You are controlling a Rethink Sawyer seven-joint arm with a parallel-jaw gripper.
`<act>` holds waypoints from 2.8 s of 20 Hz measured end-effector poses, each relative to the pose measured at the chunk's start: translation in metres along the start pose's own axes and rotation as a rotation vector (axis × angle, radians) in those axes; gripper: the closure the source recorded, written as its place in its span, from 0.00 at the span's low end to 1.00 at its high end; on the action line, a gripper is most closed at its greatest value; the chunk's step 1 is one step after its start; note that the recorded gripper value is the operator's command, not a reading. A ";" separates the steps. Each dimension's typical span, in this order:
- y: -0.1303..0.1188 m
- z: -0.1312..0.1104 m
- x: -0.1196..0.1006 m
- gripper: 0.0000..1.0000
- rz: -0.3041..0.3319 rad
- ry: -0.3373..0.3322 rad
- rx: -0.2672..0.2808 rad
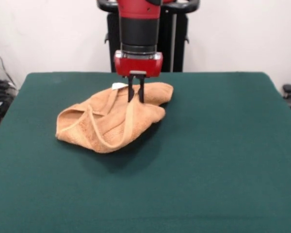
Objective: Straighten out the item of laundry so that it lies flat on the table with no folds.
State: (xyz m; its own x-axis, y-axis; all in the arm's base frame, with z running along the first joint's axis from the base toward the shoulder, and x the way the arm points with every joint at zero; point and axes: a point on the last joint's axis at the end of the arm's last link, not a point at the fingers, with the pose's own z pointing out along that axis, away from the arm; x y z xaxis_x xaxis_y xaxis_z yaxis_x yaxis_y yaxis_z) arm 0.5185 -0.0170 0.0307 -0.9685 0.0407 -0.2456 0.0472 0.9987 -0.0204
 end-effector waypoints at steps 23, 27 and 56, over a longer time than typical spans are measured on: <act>-0.020 -0.003 -0.004 0.00 0.063 0.000 0.005; -0.023 0.001 -0.002 0.00 0.078 0.007 -0.007; 0.025 0.050 0.030 0.00 0.056 -0.021 -0.070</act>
State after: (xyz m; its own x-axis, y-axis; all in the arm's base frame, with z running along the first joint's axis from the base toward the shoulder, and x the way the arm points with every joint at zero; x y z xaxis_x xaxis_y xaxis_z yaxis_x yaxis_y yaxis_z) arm 0.5028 0.0074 -0.0253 -0.9596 0.0962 -0.2645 0.0828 0.9947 0.0611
